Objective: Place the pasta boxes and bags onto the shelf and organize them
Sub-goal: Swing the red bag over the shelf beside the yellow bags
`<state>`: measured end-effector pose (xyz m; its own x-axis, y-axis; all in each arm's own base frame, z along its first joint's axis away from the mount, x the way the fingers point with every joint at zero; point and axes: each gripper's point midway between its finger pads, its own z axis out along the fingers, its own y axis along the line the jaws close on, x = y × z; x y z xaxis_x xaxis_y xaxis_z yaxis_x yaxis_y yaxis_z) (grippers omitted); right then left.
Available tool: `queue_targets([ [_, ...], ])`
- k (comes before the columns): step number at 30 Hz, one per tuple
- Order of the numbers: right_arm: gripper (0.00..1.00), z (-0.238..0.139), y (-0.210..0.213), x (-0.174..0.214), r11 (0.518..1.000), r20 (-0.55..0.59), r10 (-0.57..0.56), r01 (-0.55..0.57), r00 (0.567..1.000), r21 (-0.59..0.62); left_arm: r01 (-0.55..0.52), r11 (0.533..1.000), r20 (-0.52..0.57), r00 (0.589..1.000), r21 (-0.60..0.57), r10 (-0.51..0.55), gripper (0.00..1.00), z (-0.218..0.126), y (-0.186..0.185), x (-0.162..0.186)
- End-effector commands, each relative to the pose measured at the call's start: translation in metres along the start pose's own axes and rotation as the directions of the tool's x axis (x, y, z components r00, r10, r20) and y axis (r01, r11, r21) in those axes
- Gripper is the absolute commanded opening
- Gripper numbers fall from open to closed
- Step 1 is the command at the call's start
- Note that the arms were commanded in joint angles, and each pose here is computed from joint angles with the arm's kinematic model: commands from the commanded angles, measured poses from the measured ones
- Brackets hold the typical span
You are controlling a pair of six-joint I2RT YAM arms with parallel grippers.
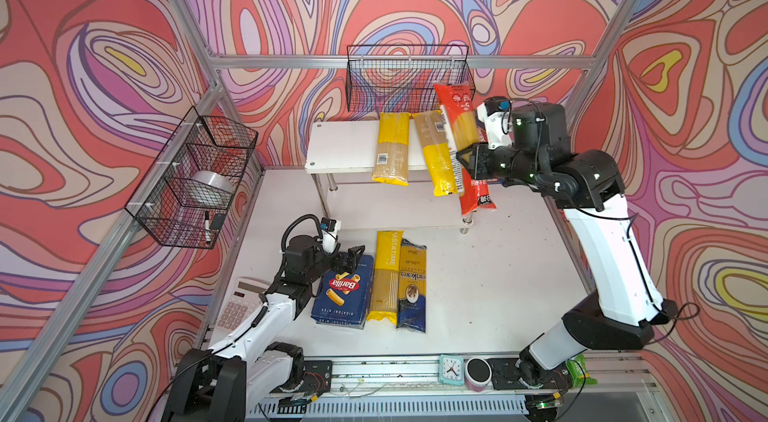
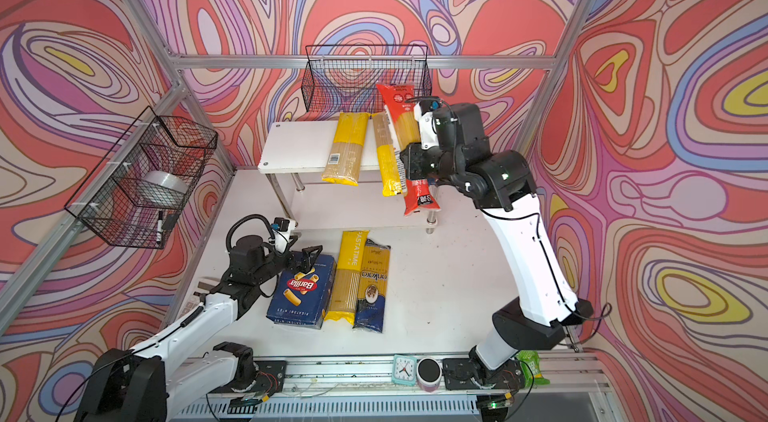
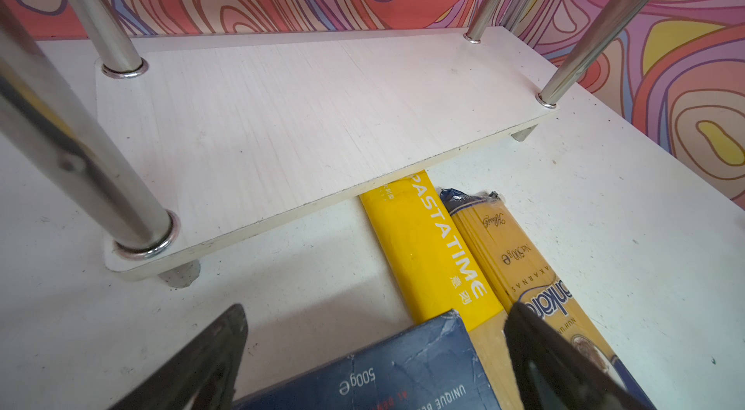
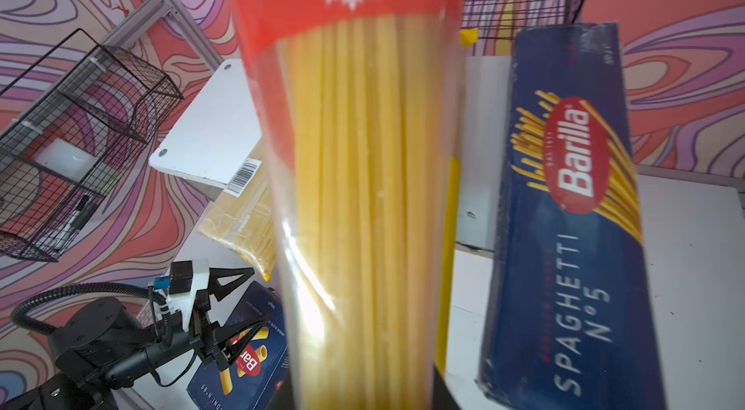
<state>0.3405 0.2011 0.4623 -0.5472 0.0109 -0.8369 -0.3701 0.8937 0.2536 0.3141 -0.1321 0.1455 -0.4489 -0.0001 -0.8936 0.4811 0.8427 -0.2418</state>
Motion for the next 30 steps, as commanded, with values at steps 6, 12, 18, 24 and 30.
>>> queue_targets([
  [6,0.00,-0.003,0.052,-0.040,0.991,0.177,-0.037,0.059,0.984,-0.118,-0.009,1.000,0.021,1.000,-0.008,0.009,1.00,-0.001,0.000,-0.010],
  [12,0.00,0.021,0.091,-0.037,0.975,0.182,-0.047,0.084,0.982,-0.205,-0.011,1.000,0.024,1.000,-0.009,0.011,1.00,-0.001,0.000,-0.011],
  [18,0.00,0.049,0.150,-0.030,0.938,0.187,-0.061,0.120,0.980,-0.324,-0.008,1.000,0.023,1.000,-0.017,0.008,1.00,-0.001,0.001,-0.011],
  [24,0.00,0.078,0.195,-0.014,0.896,0.168,-0.062,0.128,0.984,-0.424,-0.004,1.000,0.028,1.000,-0.030,0.005,1.00,-0.002,0.003,-0.011],
  [30,0.00,0.096,0.213,-0.012,0.875,0.171,-0.032,0.110,0.985,-0.472,-0.007,1.000,0.034,0.999,-0.027,0.008,1.00,-0.003,0.002,-0.012],
])
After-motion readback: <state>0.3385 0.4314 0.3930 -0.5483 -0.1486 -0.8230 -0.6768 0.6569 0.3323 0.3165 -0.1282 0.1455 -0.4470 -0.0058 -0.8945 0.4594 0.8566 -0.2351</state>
